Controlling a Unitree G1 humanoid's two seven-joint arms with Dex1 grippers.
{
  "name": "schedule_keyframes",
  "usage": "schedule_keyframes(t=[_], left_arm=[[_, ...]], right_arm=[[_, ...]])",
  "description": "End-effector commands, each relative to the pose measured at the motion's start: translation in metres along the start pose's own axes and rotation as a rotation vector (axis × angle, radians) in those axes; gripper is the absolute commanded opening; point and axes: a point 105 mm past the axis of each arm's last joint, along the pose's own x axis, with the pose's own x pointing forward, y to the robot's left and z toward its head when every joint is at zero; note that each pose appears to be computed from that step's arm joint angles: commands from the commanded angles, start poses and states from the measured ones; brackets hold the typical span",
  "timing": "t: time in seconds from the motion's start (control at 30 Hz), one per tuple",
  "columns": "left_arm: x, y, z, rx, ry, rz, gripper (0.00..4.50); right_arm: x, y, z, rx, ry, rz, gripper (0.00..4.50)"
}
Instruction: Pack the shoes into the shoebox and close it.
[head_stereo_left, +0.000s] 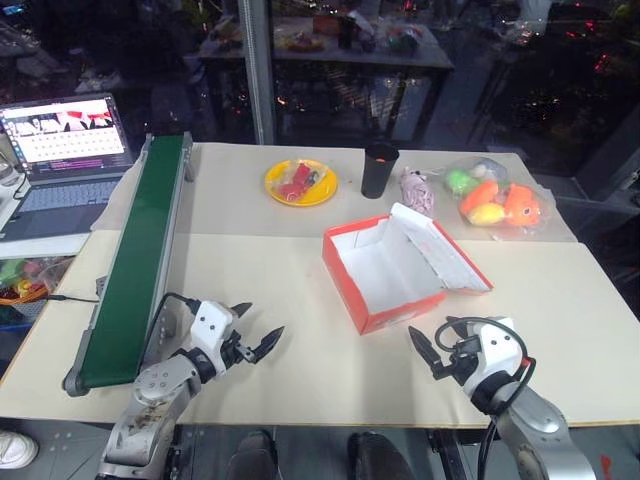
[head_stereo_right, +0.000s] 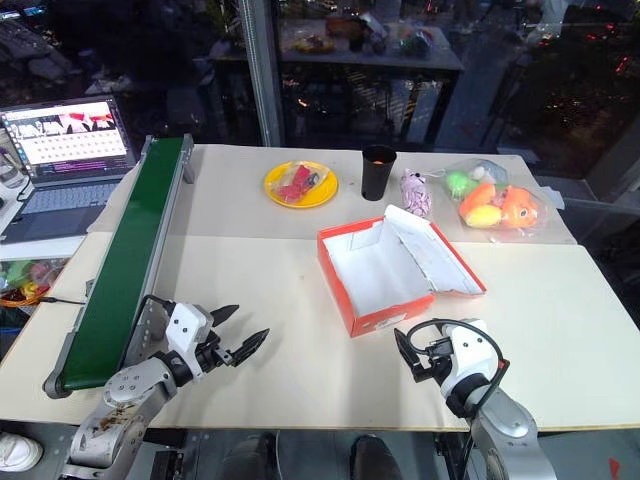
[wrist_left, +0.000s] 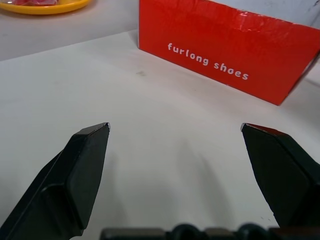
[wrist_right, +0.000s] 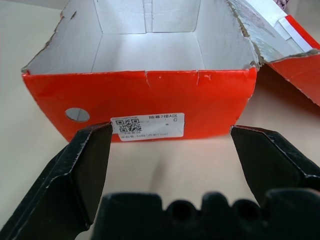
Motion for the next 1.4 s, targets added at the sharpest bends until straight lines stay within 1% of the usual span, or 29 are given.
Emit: schedule_keyframes(t=[0.03,0.1,0.17,0.27,0.37,0.47,0.53,0.63,0.7,0.83,0.9,0.97,1.17,1.4], left_arm=[[0.005,-0.002,0.011,0.021,-0.032,-0.009,4.5],[0.01,0.007,0.023,-0.004,-0.066,0.022,4.5],[0.012,0.029,0.043,-0.003,-0.126,0.112,4.5],[0.009,0.06,0.082,-0.002,-0.242,0.225,4.5],[0.007,0.085,0.113,0.021,-0.303,0.324,4.5],[0.006,0.1,0.13,0.051,-0.301,0.417,4.5],[0.003,0.104,0.14,0.064,-0.304,0.465,4.5],[-0.004,0.107,0.147,0.096,-0.288,0.535,4.5],[-0.011,0.11,0.148,0.11,-0.273,0.581,4.5],[-0.033,0.12,0.149,0.135,-0.248,0.7,4.5],[-0.044,0.122,0.149,0.139,-0.236,0.745,4.5],[-0.052,0.124,0.148,0.132,-0.228,0.773,4.5],[-0.074,0.125,0.141,0.109,-0.203,0.849,4.5],[-0.08,0.13,0.137,0.088,-0.19,0.887,4.5]], right_arm=[[0.001,-0.003,0.018,-0.007,-0.069,-0.019,4.44],[0.003,-0.007,0.038,0.04,-0.129,-0.031,4.44],[0.005,-0.008,0.062,0.064,-0.182,-0.003,4.44],[0.009,-0.003,0.1,0.073,-0.251,0.069,4.44],[0.015,0.004,0.135,0.073,-0.306,0.142,4.44],[0.026,0.01,0.157,0.038,-0.326,0.175,4.44],[0.036,0.015,0.164,-0.022,-0.32,0.171,4.44],[0.052,0.025,0.167,-0.077,-0.314,0.166,4.44],[0.062,0.032,0.164,-0.092,-0.296,0.186,4.44],[0.081,0.052,0.159,-0.109,-0.281,0.272,4.44],[0.087,0.069,0.152,-0.06,-0.239,0.392,4.44],[0.094,0.074,0.149,-0.06,-0.235,0.417,4.44],[0.107,0.087,0.141,-0.04,-0.232,0.482,4.44],[0.11,0.1,0.141,-0.017,-0.245,0.541,4.44]])
